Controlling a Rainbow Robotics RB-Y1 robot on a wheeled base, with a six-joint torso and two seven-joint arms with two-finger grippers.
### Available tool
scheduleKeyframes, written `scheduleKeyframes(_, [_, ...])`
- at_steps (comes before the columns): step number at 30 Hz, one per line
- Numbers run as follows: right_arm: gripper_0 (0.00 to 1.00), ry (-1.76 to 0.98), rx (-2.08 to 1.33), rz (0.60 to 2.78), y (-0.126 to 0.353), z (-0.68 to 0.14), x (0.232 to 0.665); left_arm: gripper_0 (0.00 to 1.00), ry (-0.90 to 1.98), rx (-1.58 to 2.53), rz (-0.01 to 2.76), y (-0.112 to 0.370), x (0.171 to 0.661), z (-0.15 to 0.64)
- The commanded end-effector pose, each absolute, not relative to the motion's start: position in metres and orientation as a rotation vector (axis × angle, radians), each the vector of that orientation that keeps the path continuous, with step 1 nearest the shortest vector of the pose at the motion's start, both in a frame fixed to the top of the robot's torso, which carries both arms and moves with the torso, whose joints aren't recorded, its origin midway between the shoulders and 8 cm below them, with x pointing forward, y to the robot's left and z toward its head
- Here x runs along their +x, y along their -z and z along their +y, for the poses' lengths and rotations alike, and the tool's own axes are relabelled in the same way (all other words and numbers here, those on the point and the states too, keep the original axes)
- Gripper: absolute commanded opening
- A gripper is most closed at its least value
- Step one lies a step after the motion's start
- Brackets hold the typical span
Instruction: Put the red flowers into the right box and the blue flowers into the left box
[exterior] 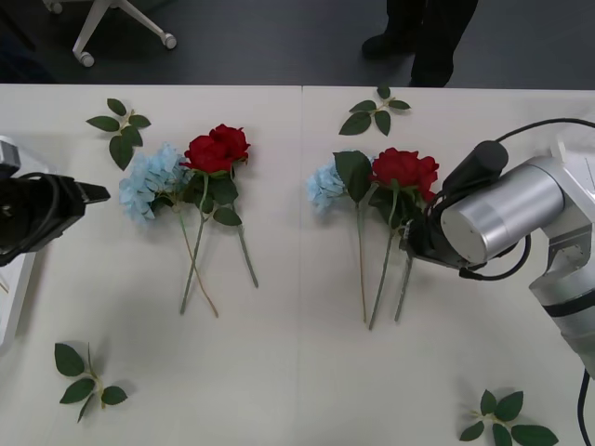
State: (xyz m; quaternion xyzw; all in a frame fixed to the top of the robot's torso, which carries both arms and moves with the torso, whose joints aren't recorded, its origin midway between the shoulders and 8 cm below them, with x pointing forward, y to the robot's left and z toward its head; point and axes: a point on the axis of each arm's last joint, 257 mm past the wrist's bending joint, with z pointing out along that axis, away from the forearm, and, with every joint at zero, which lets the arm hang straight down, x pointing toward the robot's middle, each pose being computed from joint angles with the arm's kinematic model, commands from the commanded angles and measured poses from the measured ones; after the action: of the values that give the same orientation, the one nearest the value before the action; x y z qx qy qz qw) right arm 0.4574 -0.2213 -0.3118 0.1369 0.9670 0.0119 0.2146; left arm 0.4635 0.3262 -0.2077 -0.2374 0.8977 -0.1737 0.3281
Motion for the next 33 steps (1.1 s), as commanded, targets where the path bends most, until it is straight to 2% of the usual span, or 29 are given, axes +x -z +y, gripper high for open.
scheduleKeyframes(1, [1.00,-0.014,0.319,2.641,0.303,-0.221,0.475,1.00,0.387,-0.595,2.364,0.204,0.475,0.304])
scheduleKeyframes(11, [1.00,0.041,0.283,2.642,0.326,-0.220,0.484,1.00,0.269,-0.536,2.472,0.243,0.498,0.269])
scheduleKeyframes(24, [1.00,0.047,0.254,2.665,0.334,-0.219,0.484,1.00,0.263,-0.518,2.513,0.278,0.529,0.247])
scheduleKeyframes(33, [1.00,0.063,0.222,2.674,0.346,-0.214,0.487,1.00,0.230,-0.475,2.559,0.297,0.524,0.240])
